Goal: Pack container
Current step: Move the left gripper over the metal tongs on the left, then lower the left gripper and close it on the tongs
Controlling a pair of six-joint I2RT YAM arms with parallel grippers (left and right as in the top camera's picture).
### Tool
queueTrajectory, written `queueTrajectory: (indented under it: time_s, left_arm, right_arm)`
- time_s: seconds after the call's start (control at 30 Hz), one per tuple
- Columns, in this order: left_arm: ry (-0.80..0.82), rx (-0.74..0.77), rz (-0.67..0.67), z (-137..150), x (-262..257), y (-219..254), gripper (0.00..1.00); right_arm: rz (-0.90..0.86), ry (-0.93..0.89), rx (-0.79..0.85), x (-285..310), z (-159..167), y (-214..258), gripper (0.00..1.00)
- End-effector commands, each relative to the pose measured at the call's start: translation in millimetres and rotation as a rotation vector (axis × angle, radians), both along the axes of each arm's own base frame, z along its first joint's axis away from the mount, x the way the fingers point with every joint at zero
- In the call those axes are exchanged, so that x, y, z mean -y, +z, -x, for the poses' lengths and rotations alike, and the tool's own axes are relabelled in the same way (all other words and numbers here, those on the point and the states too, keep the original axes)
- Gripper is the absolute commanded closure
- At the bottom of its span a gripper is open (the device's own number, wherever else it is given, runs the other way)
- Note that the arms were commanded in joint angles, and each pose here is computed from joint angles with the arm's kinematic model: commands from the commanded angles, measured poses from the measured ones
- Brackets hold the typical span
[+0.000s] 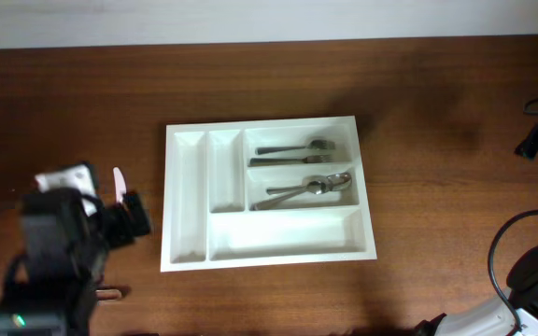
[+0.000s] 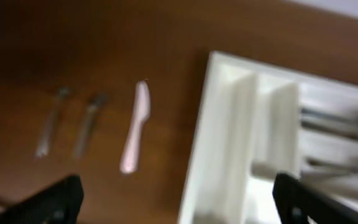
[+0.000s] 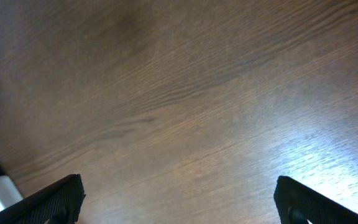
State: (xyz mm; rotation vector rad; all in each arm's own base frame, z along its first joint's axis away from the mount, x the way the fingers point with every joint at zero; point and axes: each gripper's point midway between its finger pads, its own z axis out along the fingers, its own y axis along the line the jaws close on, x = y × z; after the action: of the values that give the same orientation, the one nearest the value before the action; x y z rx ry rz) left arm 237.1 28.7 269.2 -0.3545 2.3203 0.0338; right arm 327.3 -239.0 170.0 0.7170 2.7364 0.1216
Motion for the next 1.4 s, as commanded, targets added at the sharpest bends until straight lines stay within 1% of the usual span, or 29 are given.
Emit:
queueTrajectory:
  time_s: [0.0, 0.07, 0.1, 0.13, 0.17, 0.23, 0.3, 0.33, 0.37, 0.43, 0.5, 0.6, 0.67, 0.8, 0.93, 1.0, 1.1, 1.17, 1.23, 1.37]
  left_arm:
    - [0.062, -0.082, -0.022, -10.4, -11.9, 4.4, 0.01]
    - [0.053, -0.147, -0.009, -14.4, -9.9, -10.2, 0.01]
    - [0.089, -0.168, 0.007, -16.6, -12.3, -16.0, 0.01]
    - [0.209, -0.186, 0.050, -14.0, -20.8, -22.1, 0.01]
    - [0.379, -0.203, 0.100, -6.2, -33.0, -28.9, 0.01]
    - [0.769, -0.250, 0.196, 25.6, -56.9, -44.7, 0.01]
    - [1.109, -0.283, 0.267, 62.5, -71.2, -55.1, 0.01]
    - [1.235, -0.290, 0.286, 77.1, -76.5, -57.4, 0.01]
    - [1.323, -0.287, 0.296, 87.0, -82.0, -58.1, 0.01]
    - [1.408, -0.278, 0.274, 99.6, -96.4, -56.6, 0.01]
    - [1.418, -0.312, 0.257, 109.0, -100.3, -56.8, 0.01]
    - [1.381, -0.343, 0.219, 112.1, -106.1, -59.3, 0.01]
    - [1.403, -0.353, 0.211, 116.3, -109.1, -63.7, 0.01]
    - [1.458, -0.392, 0.214, 124.5, -114.7, -79.6, 0.01]
    - [1.496, -0.457, 0.249, 126.9, -115.7, -104.8, 0.01]
    - [1.439, -0.489, 0.289, 118.2, -113.8, -118.5, 0.01]
    - [1.198, -0.517, 0.372, 85.3, -108.6, -138.7, 0.01]
    - [1.100, -0.515, 0.421, 69.6, -104.5, -147.7, 0.01]
    - [1.088, -0.521, 0.451, 65.3, -102.4, -153.8, 0.01]
    - [1.037, -0.547, 0.443, 64.7, -101.2, -159.4, 0.01]
  right_arm:
    - [0.000, -0.003, 0.020, -3.3, 0.3, 7.0, 0.01]
    - [0.000, -0.003, 0.020, -3.3, 0.3, 7.0, 0.01]
    - [0.000, -0.003, 0.020, -3.3, 0.3, 7.0, 0.01]
    - [0.000, -0.004, 0.020, -3.3, 0.3, 7.0, 0.01]
    - [0.000, -0.003, 0.020, -3.3, 0.3, 7.0, 0.01]
    - [0.000, -0.004, 0.020, -3.3, 0.3, 7.0, 0.01]
    - [0.000, -0.003, 0.020, -3.3, 0.3, 7.0, 0.01]
    - [0.000, -0.003, 0.020, -3.3, 0.3, 7.0, 0.01]
    - [0.000, -0.003, 0.020, -3.3, 0.3, 7.2, 0.01]
    - [0.000, -0.003, 0.020, -3.3, 0.3, 7.0, 0.01]
    - [0.000, -0.003, 0.020, -3.3, 0.3, 7.0, 0.01]
    - [0.000, -0.003, 0.020, -3.3, 0.3, 7.0, 0.01]
    - [0.000, -0.003, 0.020, -3.3, 0.3, 7.0, 0.01]
    - [0.000, -0.003, 0.020, -3.3, 0.3, 7.0, 0.01]
    - [0.000, -0.003, 0.020, -3.3, 0.3, 7.0, 0.01]
    - [0.000, -0.004, 0.020, -3.3, 0.3, 7.2, 0.01]
    - [0.000, -0.003, 0.020, -3.3, 0.3, 7.0, 0.01]
    - [0.000, -0.003, 0.020, -3.3, 0.3, 7.0, 0.01]
    - [0.000, -0.003, 0.020, -3.3, 0.3, 7.0, 0.01]
    - [0.000, -0.003, 0.020, -3.3, 0.3, 7.0, 0.01]
